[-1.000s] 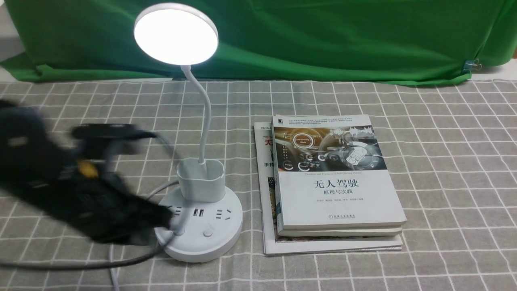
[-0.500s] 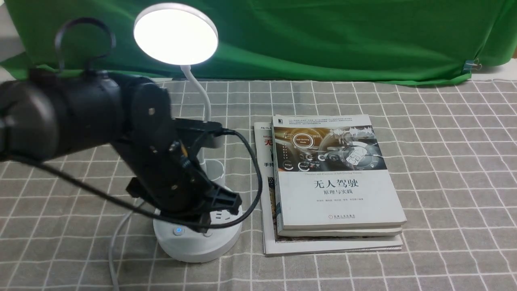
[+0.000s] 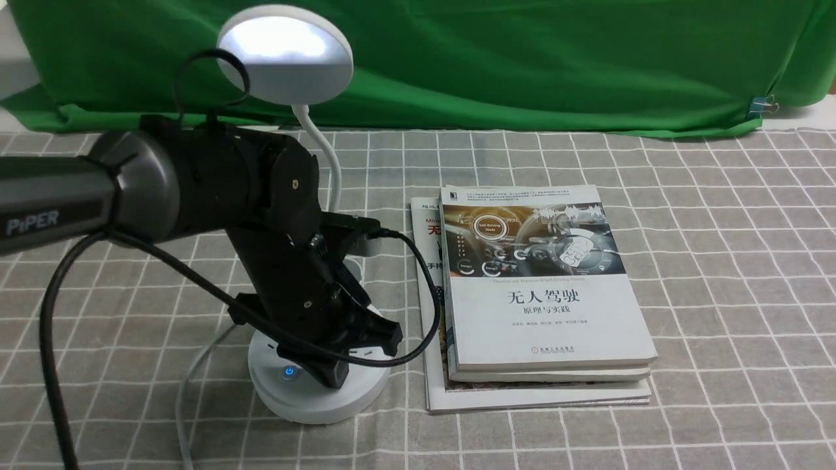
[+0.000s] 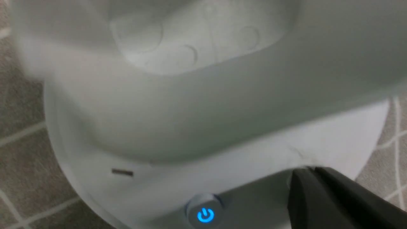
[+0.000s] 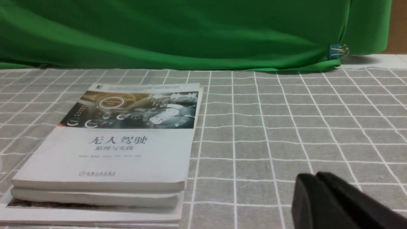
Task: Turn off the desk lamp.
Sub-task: Use the left arm to press the button switch on the lamp holder
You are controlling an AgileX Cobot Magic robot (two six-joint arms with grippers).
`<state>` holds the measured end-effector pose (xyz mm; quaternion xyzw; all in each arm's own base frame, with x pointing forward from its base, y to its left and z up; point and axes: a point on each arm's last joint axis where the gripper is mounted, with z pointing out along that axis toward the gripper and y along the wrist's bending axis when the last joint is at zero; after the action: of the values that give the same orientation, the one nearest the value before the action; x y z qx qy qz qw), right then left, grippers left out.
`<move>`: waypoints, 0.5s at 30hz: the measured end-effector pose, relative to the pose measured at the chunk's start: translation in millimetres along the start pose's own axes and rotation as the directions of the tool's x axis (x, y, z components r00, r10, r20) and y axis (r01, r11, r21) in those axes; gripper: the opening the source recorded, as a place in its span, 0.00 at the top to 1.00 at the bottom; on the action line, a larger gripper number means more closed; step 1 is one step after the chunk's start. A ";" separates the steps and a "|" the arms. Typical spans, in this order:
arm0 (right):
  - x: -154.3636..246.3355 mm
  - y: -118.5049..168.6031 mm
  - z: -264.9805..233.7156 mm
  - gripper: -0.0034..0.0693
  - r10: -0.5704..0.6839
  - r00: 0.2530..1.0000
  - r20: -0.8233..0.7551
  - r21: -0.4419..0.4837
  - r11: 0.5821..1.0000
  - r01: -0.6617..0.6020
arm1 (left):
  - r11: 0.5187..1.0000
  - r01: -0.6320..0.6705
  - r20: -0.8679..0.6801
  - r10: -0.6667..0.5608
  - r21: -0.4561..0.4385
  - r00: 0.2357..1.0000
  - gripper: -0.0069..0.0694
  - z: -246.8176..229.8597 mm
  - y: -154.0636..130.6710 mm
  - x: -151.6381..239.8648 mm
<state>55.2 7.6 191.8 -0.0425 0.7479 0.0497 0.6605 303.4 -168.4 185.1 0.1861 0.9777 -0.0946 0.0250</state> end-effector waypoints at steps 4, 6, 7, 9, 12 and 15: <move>0.0 0.0 0.0 0.90 0.000 1.000 0.000 0.000 1.000 0.000 | 1.000 -0.003 -0.012 0.003 -0.006 1.000 0.91 3.8 0.8 -2.7; 0.0 0.0 0.0 0.90 0.000 1.000 0.000 0.000 1.000 0.000 | 1.000 -0.005 -0.013 0.005 -0.008 1.000 0.91 4.2 1.1 -2.7; 0.0 0.0 0.0 0.90 0.000 1.000 0.000 0.000 1.000 0.000 | 1.000 -0.005 -0.013 0.005 -0.008 1.000 0.91 4.2 1.1 -2.7; 0.0 0.0 0.0 0.90 0.000 1.000 0.000 0.000 1.000 0.000 | 1.000 -0.008 -0.010 0.008 -0.011 1.000 0.91 2.9 1.1 -2.6; 0.0 0.0 0.0 0.90 0.000 1.000 0.000 0.000 1.000 0.000 | 0.999 -0.026 0.005 0.026 -0.028 1.000 0.91 -3.0 -0.4 -1.2; 0.0 0.0 0.0 0.90 0.000 1.000 0.000 0.000 1.000 0.000 | 0.999 -0.035 0.044 0.036 -0.039 0.998 0.91 -16.0 -3.9 2.0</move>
<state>55.2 7.6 191.8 -0.0425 0.7479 0.0497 0.6605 299.9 -168.1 201.3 0.2007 0.9751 -0.0794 0.0519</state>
